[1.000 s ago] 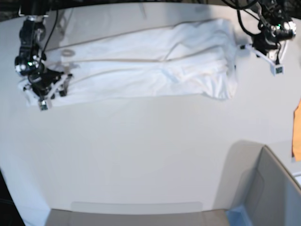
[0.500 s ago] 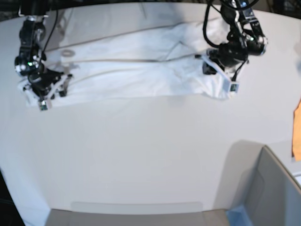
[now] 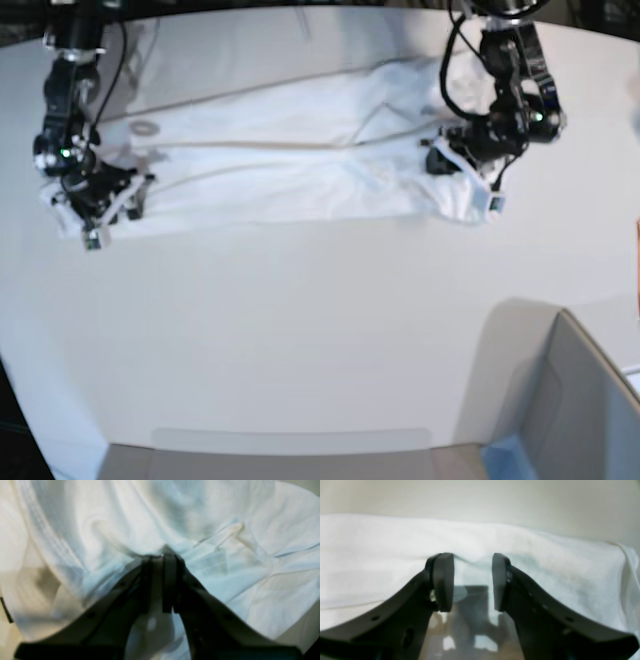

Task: Layout the t-shirt on the table in an organized manner, then fold the t-shirt properly
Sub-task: 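Fold the other side over toward the first fold with both grippers, then pull the folded strip taut with both grippers to flatten it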

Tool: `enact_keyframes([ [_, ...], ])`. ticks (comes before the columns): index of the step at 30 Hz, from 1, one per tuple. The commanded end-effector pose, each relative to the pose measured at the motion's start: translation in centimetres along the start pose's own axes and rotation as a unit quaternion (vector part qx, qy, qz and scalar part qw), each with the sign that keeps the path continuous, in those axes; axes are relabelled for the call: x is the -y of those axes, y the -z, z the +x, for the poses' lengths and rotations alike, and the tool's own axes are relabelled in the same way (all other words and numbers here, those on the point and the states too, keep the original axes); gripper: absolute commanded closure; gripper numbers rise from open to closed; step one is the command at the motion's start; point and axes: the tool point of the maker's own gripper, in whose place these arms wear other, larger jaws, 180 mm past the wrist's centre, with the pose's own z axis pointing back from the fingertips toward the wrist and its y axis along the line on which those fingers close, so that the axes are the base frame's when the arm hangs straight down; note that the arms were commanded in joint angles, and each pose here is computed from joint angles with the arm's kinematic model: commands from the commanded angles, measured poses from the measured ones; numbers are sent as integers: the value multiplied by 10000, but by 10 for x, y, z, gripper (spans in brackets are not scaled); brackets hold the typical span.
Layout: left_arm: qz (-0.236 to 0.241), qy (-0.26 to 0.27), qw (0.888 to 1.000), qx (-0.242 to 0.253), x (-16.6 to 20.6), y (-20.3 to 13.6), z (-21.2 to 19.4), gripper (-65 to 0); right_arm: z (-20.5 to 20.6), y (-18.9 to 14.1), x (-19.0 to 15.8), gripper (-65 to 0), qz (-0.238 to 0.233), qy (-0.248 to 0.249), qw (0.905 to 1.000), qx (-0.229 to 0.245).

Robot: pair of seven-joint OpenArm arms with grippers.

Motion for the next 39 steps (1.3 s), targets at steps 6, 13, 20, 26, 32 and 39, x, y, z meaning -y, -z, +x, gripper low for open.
enact_keyframes([
  [6, 311, -10, 9995, 106, -25, 11, 50, -96, 28, 16, 7, -257, -128, -259, 9993, -244],
  [13, 376, 54, 9986, 362, -33, 6, 81, -96, 26, 16, 20, -257, -241, -252, 9989, -320],
  [20, 410, -5, 9989, 239, -40, 11, 73, -96, 14, -3, 55, -257, -579, -529, 9968, -136],
  [26, 395, 8, 9988, 302, -39, 11, 77, -96, 47, -35, 27, -257, -517, -1059, 9915, 548],
  [32, 402, -6, 9979, 514, -40, 10, 85, -96, 36, -64, 14, -257, -526, -1213, 9886, 727],
  [39, 410, -83, 9982, 437, -44, 13, 79, -96, -6, -68, 33, -257, -737, -684, 9943, 351],
])
